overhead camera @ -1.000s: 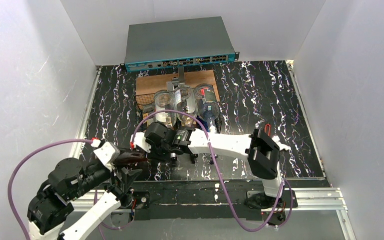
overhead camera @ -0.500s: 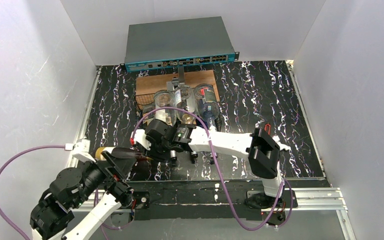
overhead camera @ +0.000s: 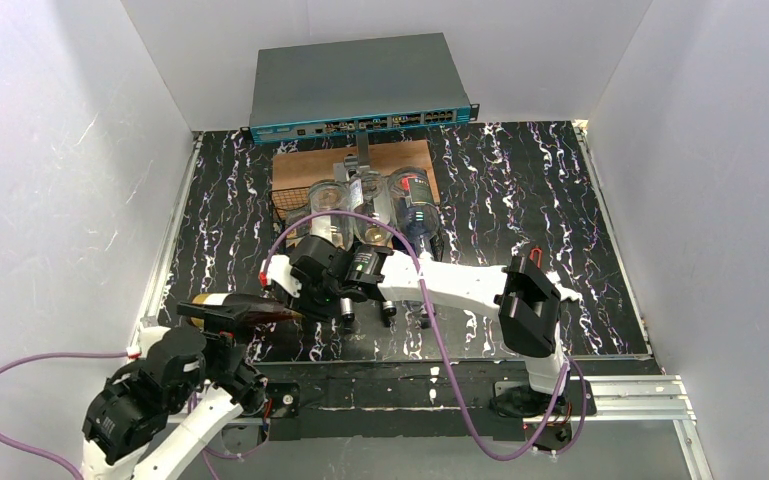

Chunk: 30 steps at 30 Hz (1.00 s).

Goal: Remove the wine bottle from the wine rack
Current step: Adjust the wine bottle at the center of the board.

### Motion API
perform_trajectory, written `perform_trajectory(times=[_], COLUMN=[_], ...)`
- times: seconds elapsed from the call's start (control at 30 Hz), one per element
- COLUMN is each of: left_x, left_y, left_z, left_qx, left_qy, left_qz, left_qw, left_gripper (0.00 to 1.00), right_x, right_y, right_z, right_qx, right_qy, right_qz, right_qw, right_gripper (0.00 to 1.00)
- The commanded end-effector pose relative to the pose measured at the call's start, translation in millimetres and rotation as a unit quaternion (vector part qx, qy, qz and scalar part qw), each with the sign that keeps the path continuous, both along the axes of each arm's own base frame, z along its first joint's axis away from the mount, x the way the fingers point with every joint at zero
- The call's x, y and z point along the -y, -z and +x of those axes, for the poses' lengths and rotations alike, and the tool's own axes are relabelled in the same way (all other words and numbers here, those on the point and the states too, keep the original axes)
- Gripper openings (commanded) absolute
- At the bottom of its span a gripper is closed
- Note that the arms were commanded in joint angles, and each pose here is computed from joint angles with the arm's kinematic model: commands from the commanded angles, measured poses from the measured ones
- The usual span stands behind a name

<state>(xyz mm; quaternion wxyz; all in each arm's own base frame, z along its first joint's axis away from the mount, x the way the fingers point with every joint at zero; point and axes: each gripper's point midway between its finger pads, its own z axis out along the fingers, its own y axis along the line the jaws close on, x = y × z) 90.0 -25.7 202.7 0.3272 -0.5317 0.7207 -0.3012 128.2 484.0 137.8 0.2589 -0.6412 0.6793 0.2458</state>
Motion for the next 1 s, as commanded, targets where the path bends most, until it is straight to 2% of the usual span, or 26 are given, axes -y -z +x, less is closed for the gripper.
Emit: perform_trajectory(times=[0.0, 0.23, 0.63, 0.97], left_x=[-21.6, 6.7, 15.8, 22.6], left_y=[10.7, 38.4, 58.7, 70.9], left_z=[14.6, 31.1, 54.8, 61.0], left_qx=[-0.008, -0.086, -0.077, -0.071], left_qy=[-0.125, -0.153, -0.185, -0.162], left_qz=[-0.035, -0.072, -0.090, -0.073], left_qw=[0.992, 0.982, 0.976, 0.981], left_gripper=[0.98, 0.98, 0.98, 0.96], right_x=[-24.7, -27.5, -29.5, -29.6], right_y=[-59.2, -60.8, -63.1, -75.8], right_z=[13.8, 11.7, 10.3, 6.4], right_qx=[0.021, 0.013, 0.009, 0.005], right_qy=[0.013, 0.011, 0.008, -0.001], right_qz=[0.086, 0.088, 0.090, 0.100], right_qw=[0.996, 0.996, 0.996, 0.995], right_gripper=[0.01, 0.01, 0.01, 0.01])
